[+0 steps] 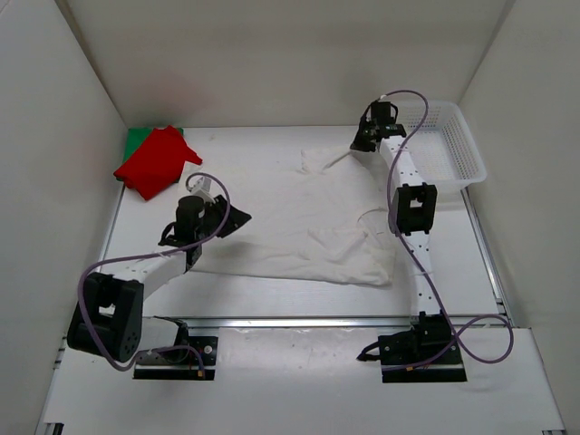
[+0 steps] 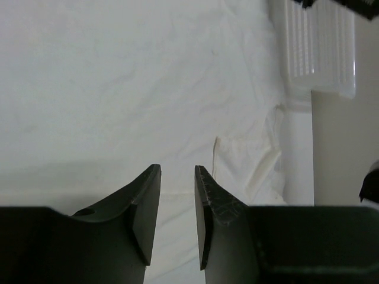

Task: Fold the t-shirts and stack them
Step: Grap the side of the flattened tshirt furthest away from the robot with both arms

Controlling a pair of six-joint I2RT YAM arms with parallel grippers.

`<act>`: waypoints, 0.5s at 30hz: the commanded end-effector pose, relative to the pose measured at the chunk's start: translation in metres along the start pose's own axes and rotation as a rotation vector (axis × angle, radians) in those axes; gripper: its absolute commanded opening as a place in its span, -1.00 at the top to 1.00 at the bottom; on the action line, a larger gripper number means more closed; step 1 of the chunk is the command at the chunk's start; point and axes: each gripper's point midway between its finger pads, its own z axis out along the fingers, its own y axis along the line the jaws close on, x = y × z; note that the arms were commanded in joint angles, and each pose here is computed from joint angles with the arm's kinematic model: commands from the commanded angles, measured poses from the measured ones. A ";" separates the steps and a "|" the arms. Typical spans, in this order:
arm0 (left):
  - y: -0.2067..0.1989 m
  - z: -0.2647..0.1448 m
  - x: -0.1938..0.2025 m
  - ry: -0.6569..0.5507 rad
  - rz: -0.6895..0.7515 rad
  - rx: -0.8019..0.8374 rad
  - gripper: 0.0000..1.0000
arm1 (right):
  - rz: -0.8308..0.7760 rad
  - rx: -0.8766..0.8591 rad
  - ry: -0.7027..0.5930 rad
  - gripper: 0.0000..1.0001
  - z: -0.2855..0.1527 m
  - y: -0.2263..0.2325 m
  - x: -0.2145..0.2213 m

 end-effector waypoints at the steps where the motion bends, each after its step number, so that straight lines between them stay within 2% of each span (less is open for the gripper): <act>1: 0.006 0.002 -0.063 -0.150 0.011 -0.053 0.18 | -0.141 -0.078 -0.201 1.00 -0.057 0.066 -0.068; 2: 0.015 0.006 -0.066 -0.156 0.003 -0.078 0.17 | -0.155 -0.075 -0.191 1.00 -0.059 0.066 -0.066; 4: 0.027 0.007 -0.103 -0.234 -0.018 -0.130 0.16 | -0.187 -0.074 -0.176 1.00 -0.065 0.068 -0.063; 6: 0.050 0.016 -0.124 -0.261 -0.031 -0.200 0.11 | -0.203 -0.062 -0.153 1.00 -0.063 0.066 -0.055; 10: 0.089 0.039 -0.162 -0.260 -0.031 -0.333 0.04 | -0.200 -0.075 -0.133 1.00 -0.055 0.063 -0.049; 11: 0.109 0.033 -0.173 -0.263 -0.051 -0.382 0.04 | -0.199 -0.078 -0.127 1.00 -0.055 0.062 -0.048; 15: 0.130 0.041 -0.214 -0.304 0.005 -0.481 -0.08 | -0.190 -0.084 -0.093 1.00 -0.048 0.055 -0.039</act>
